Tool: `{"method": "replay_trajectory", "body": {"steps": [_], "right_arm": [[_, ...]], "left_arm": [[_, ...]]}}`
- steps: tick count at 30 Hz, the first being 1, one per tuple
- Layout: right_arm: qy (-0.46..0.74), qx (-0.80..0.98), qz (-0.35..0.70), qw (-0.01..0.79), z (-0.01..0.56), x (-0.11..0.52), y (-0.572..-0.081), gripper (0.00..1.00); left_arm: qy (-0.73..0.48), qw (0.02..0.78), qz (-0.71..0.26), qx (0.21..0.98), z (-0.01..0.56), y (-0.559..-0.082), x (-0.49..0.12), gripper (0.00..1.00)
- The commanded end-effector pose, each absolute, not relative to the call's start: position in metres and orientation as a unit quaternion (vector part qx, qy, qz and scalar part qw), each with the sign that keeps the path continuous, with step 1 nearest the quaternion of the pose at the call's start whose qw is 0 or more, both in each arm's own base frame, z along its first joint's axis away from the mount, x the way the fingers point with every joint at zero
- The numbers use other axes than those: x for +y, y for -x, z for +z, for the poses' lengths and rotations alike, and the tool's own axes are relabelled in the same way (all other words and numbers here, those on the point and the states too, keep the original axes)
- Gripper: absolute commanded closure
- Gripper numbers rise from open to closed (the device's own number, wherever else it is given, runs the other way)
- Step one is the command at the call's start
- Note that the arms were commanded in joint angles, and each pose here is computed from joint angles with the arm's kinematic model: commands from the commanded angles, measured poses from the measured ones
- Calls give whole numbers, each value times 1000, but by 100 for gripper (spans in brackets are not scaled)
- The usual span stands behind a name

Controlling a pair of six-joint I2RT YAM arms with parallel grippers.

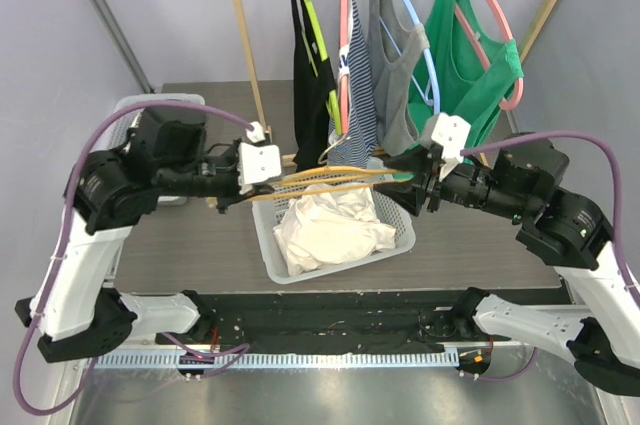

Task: Remove the tank top from the hanger
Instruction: Place the hanger at the clothesline.

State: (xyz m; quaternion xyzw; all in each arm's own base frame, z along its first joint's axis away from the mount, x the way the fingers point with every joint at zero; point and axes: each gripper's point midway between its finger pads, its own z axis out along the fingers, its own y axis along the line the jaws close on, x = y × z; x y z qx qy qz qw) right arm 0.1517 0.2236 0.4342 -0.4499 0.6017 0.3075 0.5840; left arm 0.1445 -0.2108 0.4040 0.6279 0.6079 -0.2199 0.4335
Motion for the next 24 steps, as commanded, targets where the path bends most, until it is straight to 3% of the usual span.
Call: {"method": "replay_trajectory", "body": {"steps": [1,10,14,20,24], "right_arm": [[376,584,288,659,474,203,-162,30],[308,585,275,698,494,176,-162,25],[284,585,265,711,498,168,-167,25],[283,585,283,705,501,182,-174,27],[285,583,299,700,506,189,-173,28]], "left_arm": [[-576,461,-204,644,418,-123,-165,100],[-539,474,-198,668,407,-86,-121,100],[-498,536,-180,657,422,-75,-105,100],[-349,621,-149,685,453,-98,-85,100],[-232,614,-150,739,440,-132,-78,100]]}}
